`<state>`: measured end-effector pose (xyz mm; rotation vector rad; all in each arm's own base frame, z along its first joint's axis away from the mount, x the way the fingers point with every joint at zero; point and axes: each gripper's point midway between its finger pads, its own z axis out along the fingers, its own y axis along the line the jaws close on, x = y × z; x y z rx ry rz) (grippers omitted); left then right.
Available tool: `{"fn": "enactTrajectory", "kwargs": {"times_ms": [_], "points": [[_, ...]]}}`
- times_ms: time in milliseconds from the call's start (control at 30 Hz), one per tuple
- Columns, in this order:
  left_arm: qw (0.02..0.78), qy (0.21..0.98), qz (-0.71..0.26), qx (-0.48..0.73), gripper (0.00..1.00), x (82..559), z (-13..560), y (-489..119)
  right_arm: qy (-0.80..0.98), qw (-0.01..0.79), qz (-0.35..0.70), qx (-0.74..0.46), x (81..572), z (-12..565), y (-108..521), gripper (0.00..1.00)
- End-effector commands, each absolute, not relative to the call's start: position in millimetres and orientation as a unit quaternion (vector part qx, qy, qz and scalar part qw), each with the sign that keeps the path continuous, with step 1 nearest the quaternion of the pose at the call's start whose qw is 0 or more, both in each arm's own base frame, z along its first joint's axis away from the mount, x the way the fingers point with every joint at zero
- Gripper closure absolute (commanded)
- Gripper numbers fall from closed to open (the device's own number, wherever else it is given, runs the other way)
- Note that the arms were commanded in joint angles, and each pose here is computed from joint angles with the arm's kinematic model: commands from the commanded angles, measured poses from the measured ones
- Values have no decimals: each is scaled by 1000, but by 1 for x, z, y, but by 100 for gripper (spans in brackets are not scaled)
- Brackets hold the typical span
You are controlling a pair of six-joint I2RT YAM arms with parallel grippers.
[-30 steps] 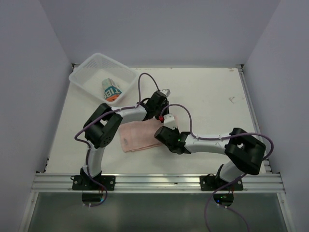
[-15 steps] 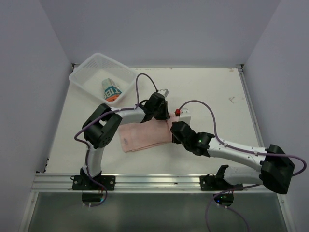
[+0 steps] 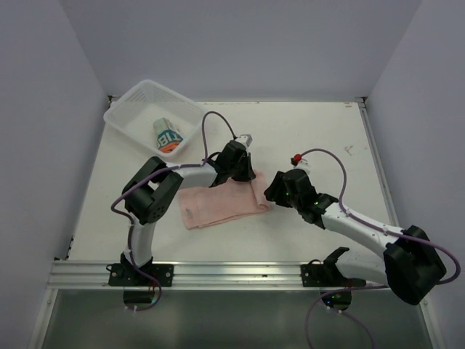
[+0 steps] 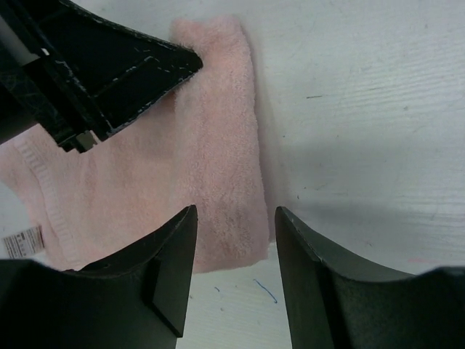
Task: Roll the towels
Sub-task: Roll the towel
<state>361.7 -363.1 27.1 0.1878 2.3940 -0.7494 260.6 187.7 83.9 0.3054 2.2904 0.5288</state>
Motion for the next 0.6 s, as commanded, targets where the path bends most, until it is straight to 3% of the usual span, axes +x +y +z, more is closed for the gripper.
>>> {"fn": "enactTrajectory", "kwargs": {"times_ms": [0,367,567], "points": [[307,915,-252,66,100,360,17,-344,887,352,268,132,266,79,209,49],[306,916,-251,65,100,359,18,-342,905,299,270,135,250,28,210,46],[307,918,-243,63,100,359,17,-338,908,291,271,135,243,14,208,51]]}}
